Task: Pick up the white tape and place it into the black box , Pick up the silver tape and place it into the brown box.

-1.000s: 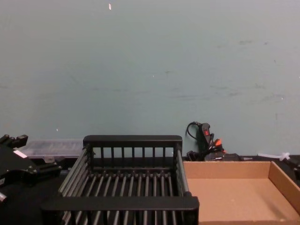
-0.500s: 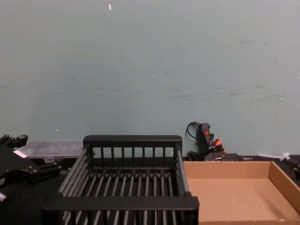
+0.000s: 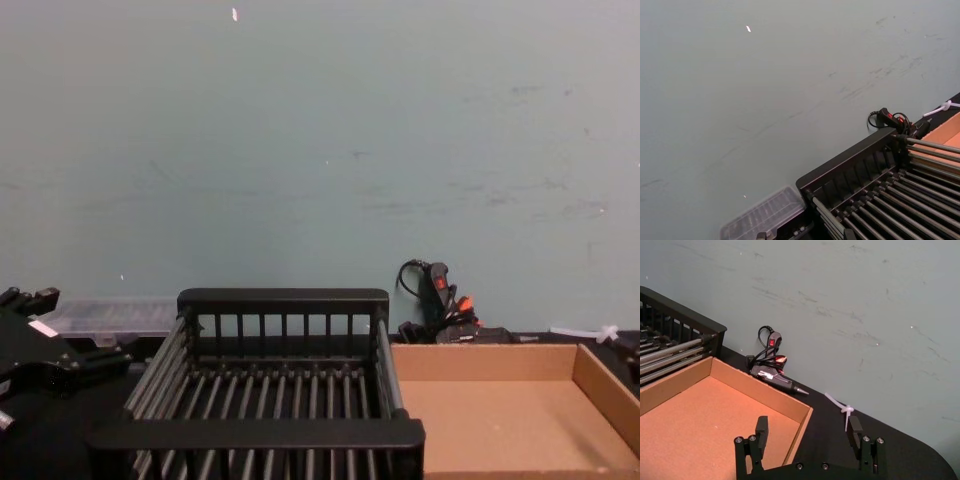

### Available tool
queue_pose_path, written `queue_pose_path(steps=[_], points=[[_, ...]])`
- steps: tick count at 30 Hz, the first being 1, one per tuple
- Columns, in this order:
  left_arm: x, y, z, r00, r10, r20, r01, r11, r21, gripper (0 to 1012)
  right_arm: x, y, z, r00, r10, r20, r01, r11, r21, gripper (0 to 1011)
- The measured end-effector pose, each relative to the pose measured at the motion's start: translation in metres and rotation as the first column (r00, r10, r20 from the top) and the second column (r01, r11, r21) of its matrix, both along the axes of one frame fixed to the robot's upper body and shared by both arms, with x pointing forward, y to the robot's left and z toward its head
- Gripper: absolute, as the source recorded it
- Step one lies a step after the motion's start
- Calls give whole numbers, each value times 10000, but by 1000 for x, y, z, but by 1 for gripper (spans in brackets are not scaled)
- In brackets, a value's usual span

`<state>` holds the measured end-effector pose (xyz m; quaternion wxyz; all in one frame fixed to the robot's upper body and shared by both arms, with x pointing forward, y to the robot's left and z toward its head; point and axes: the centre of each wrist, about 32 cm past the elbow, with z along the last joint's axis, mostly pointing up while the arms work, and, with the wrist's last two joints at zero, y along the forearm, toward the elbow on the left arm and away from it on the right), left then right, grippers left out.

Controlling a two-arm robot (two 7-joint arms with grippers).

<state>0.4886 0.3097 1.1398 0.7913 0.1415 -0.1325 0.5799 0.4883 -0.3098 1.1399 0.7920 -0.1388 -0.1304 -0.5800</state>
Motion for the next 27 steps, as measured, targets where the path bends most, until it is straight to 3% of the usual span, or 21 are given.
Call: queue_pose_path(steps=[9,17,27], points=[[0,0,0,10000,-1,-1,1,10000,-1,1001,-10,2,5,9997,198,-167,-191,9988,445,1002],[0,0,0,10000,0,0,0,10000,0,1001,-28,6,17,9962,440,-756,-364,9944,993,1002],[0,0,0,10000,0,0,0,10000,0,1001,-48,14,30,9848,770,-1557,-581,9907,1228,1002]])
